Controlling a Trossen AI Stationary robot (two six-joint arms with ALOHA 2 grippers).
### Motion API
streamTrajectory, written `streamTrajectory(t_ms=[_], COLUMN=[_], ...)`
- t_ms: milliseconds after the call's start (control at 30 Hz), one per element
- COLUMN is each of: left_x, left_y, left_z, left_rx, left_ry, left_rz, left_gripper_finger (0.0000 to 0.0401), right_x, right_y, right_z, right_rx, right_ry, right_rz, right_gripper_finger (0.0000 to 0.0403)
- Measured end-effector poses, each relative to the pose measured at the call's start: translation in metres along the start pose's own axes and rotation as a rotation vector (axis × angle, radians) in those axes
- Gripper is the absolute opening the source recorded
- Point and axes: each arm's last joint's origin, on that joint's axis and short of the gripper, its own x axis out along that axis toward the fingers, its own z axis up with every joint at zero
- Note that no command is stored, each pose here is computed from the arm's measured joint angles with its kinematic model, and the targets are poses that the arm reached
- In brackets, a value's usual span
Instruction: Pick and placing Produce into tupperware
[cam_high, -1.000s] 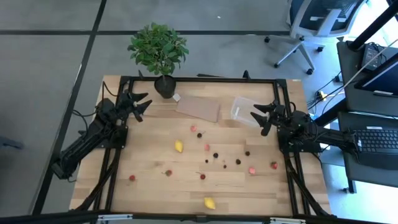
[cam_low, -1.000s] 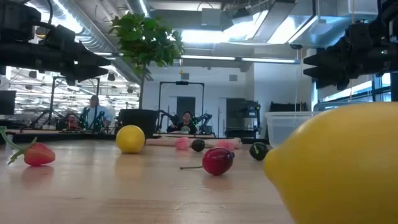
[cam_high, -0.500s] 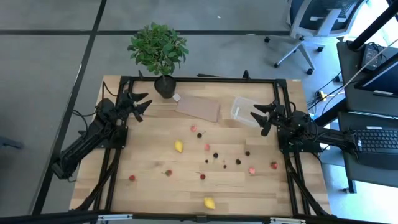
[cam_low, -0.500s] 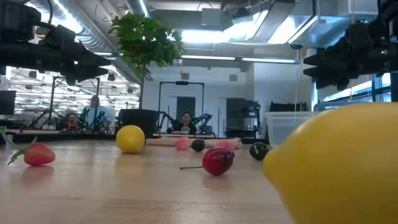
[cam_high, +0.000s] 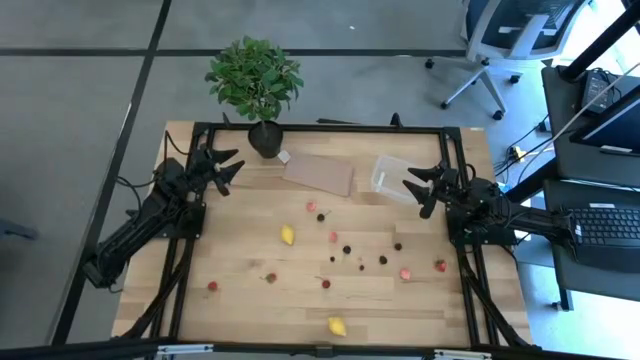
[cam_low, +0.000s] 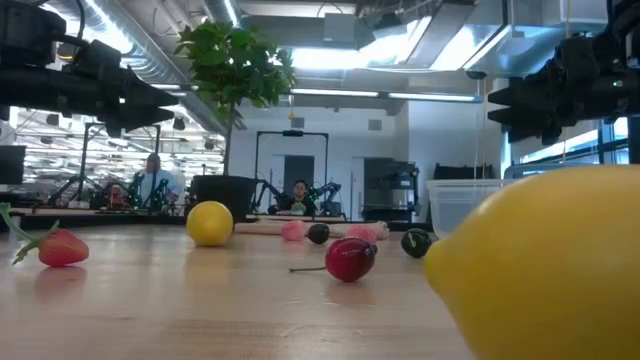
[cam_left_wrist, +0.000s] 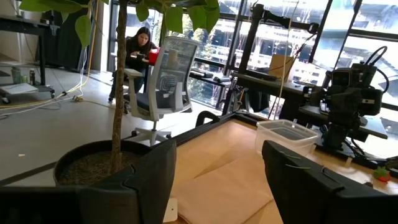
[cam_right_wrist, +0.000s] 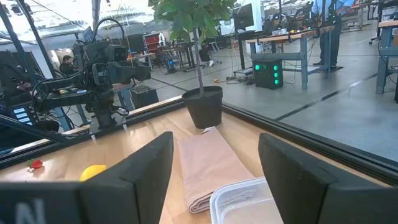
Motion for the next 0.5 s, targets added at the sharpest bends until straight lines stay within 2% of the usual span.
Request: streamTrajectory(t_ms=[500], left_x=[0.0000], left_y=[0.0000], left_z=[-0.0002], left_rx=[-0.001], left_ry=[0.001], left_rz=[0.000], left_gripper_finger=[0.0231], right_x=[-0.0001], right_y=[0.0009], right_z=[0.0047], right_rx=[0.046], right_ry=[-0.048], right_rz=[0.011], right_gripper_finger=[0.0238])
